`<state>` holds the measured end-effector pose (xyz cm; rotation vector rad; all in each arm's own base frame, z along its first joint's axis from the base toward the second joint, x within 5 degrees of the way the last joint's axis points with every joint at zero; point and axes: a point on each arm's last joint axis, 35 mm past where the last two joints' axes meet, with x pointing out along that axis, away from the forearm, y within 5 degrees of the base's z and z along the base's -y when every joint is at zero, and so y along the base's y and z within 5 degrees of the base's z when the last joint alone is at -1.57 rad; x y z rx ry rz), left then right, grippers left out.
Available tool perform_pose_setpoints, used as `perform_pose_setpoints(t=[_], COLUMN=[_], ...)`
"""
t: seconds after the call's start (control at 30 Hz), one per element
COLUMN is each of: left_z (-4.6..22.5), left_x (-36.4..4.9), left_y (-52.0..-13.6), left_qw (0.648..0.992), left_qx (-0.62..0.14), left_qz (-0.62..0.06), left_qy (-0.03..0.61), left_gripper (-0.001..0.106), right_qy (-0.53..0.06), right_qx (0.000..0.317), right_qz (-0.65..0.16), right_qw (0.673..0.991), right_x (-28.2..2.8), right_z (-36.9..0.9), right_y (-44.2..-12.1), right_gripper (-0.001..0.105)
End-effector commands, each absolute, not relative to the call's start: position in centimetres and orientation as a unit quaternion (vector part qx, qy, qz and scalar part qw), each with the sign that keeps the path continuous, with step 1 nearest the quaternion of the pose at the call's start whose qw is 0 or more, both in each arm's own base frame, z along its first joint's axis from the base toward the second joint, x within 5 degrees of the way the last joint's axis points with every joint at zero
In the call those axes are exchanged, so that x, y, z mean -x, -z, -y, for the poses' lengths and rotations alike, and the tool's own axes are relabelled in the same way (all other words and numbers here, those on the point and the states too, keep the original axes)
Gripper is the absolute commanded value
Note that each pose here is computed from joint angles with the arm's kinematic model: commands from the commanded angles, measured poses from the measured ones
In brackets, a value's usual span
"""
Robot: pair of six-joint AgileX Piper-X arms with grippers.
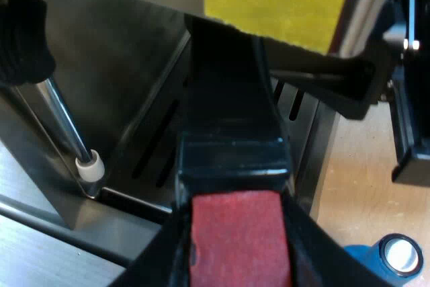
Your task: Put the handle in the coffee machine
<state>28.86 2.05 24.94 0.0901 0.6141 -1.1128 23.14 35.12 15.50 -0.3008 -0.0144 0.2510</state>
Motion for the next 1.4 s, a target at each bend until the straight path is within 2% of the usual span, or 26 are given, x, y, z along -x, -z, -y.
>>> perform_pose_setpoints(t=[0.03, 0.13, 0.3, 0.5, 0.7, 1.23, 1.27, 1.4], left_z=[-1.5, -1.5, -1.5, -1.5, -1.5, -1.5, -1.5, -1.5], left_x=[-28.7, -28.7, -28.7, -28.7, -28.7, -28.7, -28.7, -28.7], left_y=[-26.8, -26.8, -26.8, -26.8, -26.8, -26.8, -26.8, -26.8], left_qw=[0.800, 0.800, 0.800, 0.800, 0.800, 0.800, 0.800, 0.800], left_qx=[-0.016, -0.016, -0.016, -0.016, -0.016, -0.016, -0.016, -0.016], left_qz=[-0.212, -0.212, -0.212, -0.212, -0.212, -0.212, -0.212, -0.212], left_qy=[0.561, 0.561, 0.561, 0.561, 0.561, 0.561, 0.561, 0.561], left_gripper=[0.001, 0.001, 0.001, 0.001, 0.001, 0.001, 0.001, 0.001], right_qy=[-0.117, -0.110, -0.054, -0.064, -0.092, -0.079, -0.105, -0.108], right_qx=[0.140, 0.141, 0.158, 0.158, 0.145, 0.146, 0.144, 0.144], right_qz=[0.021, 0.019, -0.001, 0.001, 0.015, 0.010, 0.014, 0.015], right_qw=[0.983, 0.984, 0.986, 0.985, 0.985, 0.986, 0.984, 0.984], right_x=[-23.5, -23.6, -23.7, -23.6, -23.9, -24.9, -25.6, -25.7], right_z=[-35.6, -35.7, -35.3, -35.5, -36.3, -35.8, -35.5, -35.5], right_y=[-16.5, -16.6, -16.3, -16.3, -17.3, -17.4, -17.4, -17.4], right_gripper=[0.039, 0.039, 0.039, 0.039, 0.039, 0.039, 0.039, 0.039])
